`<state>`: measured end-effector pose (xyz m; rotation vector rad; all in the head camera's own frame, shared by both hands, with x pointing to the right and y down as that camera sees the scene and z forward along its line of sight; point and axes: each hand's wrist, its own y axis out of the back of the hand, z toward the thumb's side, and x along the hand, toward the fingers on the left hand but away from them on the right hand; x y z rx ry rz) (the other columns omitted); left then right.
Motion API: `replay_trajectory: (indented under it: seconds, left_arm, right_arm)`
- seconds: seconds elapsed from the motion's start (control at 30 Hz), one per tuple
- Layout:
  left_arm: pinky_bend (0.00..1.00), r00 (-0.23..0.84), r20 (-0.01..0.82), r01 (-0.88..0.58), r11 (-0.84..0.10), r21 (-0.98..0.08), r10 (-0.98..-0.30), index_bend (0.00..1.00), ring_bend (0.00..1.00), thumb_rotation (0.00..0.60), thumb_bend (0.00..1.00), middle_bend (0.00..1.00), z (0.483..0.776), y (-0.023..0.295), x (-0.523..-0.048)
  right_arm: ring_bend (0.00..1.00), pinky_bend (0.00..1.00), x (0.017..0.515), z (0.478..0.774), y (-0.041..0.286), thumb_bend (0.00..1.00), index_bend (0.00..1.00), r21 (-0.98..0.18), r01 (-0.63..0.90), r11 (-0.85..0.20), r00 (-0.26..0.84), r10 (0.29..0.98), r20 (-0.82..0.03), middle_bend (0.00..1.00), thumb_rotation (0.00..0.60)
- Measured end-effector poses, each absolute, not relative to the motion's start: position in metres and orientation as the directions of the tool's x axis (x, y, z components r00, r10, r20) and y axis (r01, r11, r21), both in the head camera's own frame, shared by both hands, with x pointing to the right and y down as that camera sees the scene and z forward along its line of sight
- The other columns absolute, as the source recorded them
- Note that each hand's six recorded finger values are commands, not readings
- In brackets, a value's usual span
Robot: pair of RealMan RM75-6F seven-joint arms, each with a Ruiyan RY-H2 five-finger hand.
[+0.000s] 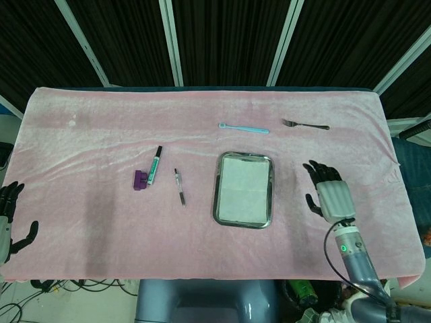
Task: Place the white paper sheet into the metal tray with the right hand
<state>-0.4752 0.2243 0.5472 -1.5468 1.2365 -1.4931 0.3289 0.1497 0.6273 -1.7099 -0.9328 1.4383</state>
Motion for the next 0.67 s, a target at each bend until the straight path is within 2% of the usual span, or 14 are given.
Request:
replay_trajectory:
  seconds: [0.2, 0.4, 0.67]
  left_arm:
    - [0.0, -0.092, 0.366, -0.182, -0.346, -0.921, -0.926, 0.07, 0.0, 0.6, 0.41, 0.03, 0.548, 0.225, -0.475]
    - [0.0, -0.103, 0.367, -0.182, -0.345, -0.921, -0.924, 0.07, 0.0, 0.6, 0.41, 0.03, 0.547, 0.224, -0.478]
    - [0.0, -0.104, 0.365, -0.173, -0.345, -0.923, -0.925, 0.07, 0.0, 0.6, 0.41, 0.03, 0.547, 0.224, -0.479]
  right_arm:
    - [0.12, 0.17, 0.377, 0.601, 0.201, 0.36, 0.14, -0.902, 0.101, -0.419, 0.062, 0.908, -0.414, 0.08, 0.6]
    - [0.12, 0.17, 0.393, 0.582, 0.254, 0.36, 0.14, -0.929, 0.051, -0.366, 0.05, 0.93, -0.363, 0.08, 0.6]
    - [0.12, 0.17, 0.398, 0.579, 0.276, 0.36, 0.11, -0.919, 0.002, -0.395, 0.029, 0.918, -0.395, 0.08, 0.6]
